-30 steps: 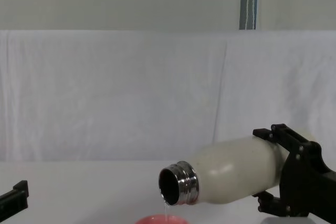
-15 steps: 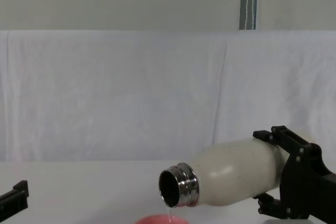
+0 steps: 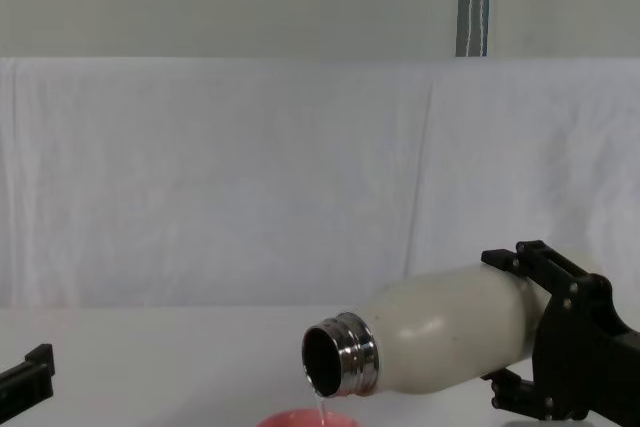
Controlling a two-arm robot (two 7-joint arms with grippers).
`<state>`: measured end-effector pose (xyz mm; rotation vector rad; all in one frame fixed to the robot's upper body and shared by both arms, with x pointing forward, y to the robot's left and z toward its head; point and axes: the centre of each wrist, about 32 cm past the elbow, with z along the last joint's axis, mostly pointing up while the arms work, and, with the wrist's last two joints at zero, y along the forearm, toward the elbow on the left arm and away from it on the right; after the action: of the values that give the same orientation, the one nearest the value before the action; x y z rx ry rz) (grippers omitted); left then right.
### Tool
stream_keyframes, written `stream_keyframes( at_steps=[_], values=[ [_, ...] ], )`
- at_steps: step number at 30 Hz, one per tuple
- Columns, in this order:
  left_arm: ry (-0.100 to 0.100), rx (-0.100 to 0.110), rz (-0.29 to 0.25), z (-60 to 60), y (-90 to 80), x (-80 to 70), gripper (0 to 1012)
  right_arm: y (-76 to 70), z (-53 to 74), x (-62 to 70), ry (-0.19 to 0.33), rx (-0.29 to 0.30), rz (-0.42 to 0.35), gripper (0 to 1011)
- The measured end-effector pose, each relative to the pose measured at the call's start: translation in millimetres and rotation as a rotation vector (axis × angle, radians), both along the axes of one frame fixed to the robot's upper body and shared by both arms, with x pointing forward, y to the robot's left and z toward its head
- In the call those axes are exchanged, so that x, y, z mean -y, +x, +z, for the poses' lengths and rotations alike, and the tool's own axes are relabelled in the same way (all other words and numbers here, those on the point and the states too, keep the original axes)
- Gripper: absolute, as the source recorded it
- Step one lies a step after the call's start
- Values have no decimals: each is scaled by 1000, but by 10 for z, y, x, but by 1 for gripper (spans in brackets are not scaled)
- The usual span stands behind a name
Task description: Grasp the thermos with one hand and pour water into the cup lid.
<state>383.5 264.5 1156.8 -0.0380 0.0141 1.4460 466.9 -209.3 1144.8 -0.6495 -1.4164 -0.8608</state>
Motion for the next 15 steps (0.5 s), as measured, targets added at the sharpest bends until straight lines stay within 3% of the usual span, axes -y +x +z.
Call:
stream_keyframes(
  at_steps=[15],
  values=[
    [0,0,0,0,0,0,1001,1,1,-3,-3,1,1,953]
  ],
)
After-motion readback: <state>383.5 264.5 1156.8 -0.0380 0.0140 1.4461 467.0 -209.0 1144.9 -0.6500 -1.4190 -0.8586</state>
